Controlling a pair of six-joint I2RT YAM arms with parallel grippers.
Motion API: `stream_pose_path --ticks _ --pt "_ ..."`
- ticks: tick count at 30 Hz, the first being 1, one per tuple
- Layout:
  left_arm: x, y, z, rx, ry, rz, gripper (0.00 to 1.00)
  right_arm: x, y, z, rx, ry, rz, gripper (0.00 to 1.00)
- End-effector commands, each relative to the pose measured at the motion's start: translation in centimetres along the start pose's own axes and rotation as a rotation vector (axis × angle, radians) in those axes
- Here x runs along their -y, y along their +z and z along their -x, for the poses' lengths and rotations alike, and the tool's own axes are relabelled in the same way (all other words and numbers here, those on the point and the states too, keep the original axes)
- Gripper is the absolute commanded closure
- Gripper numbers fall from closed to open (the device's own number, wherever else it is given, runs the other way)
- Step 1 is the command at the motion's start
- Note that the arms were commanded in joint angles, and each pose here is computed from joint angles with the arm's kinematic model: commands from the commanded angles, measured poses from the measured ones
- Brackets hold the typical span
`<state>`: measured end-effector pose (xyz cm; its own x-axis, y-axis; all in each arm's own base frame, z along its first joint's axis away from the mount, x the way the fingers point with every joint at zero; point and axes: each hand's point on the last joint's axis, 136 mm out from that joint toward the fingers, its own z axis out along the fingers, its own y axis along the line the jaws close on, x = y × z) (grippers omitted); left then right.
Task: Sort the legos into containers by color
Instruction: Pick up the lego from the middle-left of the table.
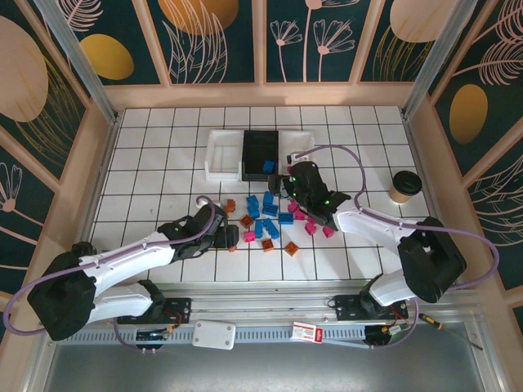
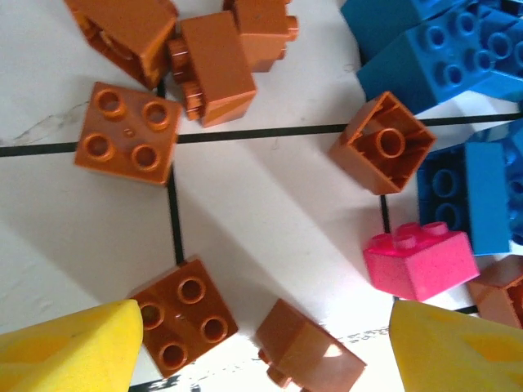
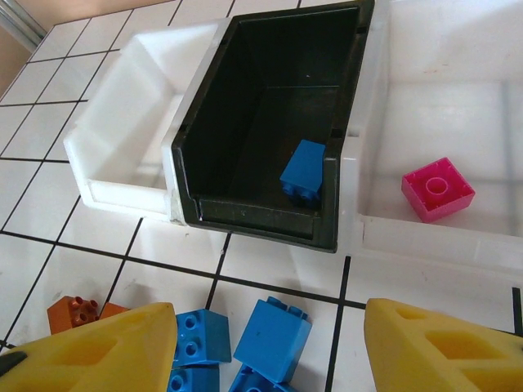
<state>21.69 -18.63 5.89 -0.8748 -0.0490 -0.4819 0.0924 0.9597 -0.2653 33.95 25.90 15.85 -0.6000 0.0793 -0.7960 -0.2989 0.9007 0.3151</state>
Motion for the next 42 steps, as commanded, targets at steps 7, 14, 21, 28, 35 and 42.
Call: stream_pose_path --ticks 7,14,21,28,35,42 --pt "-3.1 1.0 -0.1 0.012 -0.119 0.082 0.32 0.1 -1.5 2.0 0.078 0.036 0.0 0.37" --pt "-2.6 1.7 0.9 0.008 -0.174 0.031 0.39 0.4 -2.7 2.8 0.109 0.03 -0.007 0.37" --pt "-3.7 3.4 -1.8 -0.086 -0.181 0.073 0.39 1.0 -3.3 3.1 0.126 0.02 -0.03 0.37" --pt "-4.2 4.2 -3.0 -0.12 -0.183 0.085 0.53 2.0 -3.1 2.4 0.116 0.029 -0.047 0.37" --pt "-3.8 3.6 -2.3 -0.092 -0.194 0.064 0.75 3.0 -3.3 2.3 0.12 0.041 -0.066 0.37" --pt "-2.6 1.6 0.5 -0.015 -0.186 0.037 0.83 4.1 -4.0 2.5 0.141 0.07 -0.086 0.37"
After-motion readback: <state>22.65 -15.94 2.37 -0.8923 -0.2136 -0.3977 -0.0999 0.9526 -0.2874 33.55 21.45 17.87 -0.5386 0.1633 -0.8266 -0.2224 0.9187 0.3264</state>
